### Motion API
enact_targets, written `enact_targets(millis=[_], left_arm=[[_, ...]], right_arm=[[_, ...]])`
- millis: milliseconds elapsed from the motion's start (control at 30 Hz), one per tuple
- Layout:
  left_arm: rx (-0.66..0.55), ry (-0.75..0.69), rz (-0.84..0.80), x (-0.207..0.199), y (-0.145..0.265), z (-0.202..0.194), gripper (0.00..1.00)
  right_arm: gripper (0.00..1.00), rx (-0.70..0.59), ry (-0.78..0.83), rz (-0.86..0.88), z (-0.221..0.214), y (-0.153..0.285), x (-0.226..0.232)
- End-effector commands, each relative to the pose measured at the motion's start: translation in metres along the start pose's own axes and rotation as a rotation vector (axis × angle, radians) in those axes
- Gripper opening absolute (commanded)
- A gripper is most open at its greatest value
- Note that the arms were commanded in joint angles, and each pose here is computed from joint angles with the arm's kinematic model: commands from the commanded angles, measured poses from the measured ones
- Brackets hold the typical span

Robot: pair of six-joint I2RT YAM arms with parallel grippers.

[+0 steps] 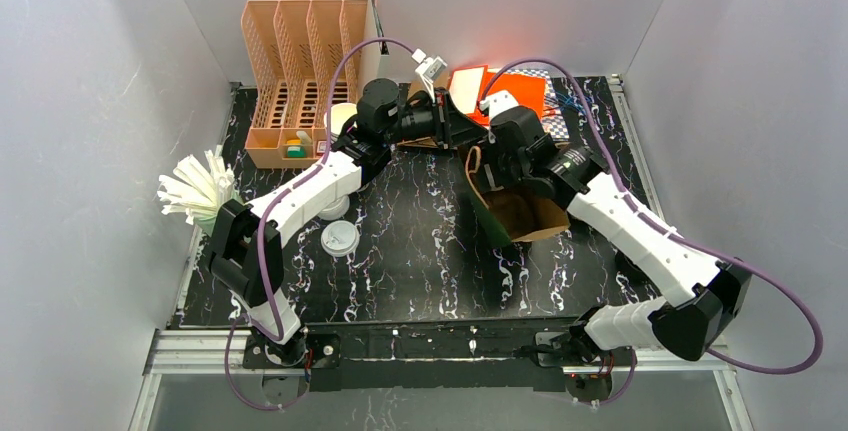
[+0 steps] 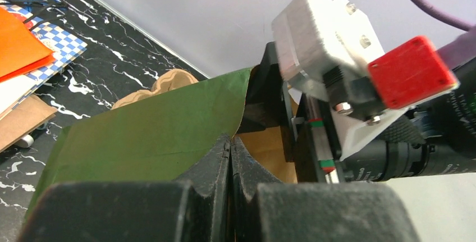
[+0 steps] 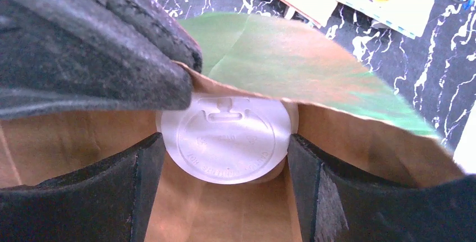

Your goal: Pack the takeout coffee

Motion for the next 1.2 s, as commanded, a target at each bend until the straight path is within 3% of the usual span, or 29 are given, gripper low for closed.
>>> enact_targets(millis=[0,1167], left_arm=[[0.006,-0.017,-0.037,-0.013,0.005,0.004,0.0],[0.008,0.044,-0.034,-0.014,0.01,-0.007,0.0]], right_arm=[[0.32,-0.073,0.001,-0.033,0.007,0.004,-0.007],[0.33,0.094,0.045,-0.026,-0.039,-0.033,-0.002]])
Point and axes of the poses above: each gripper's point midway between its finger pads, its own y axis back along the fingers, its own x axis along the line the jaws close on, z = x × y, the point moved 7 cm from there along y, back along the fingers, and after that the axes turned 6 degrees about -y, right-handed, at the moved point
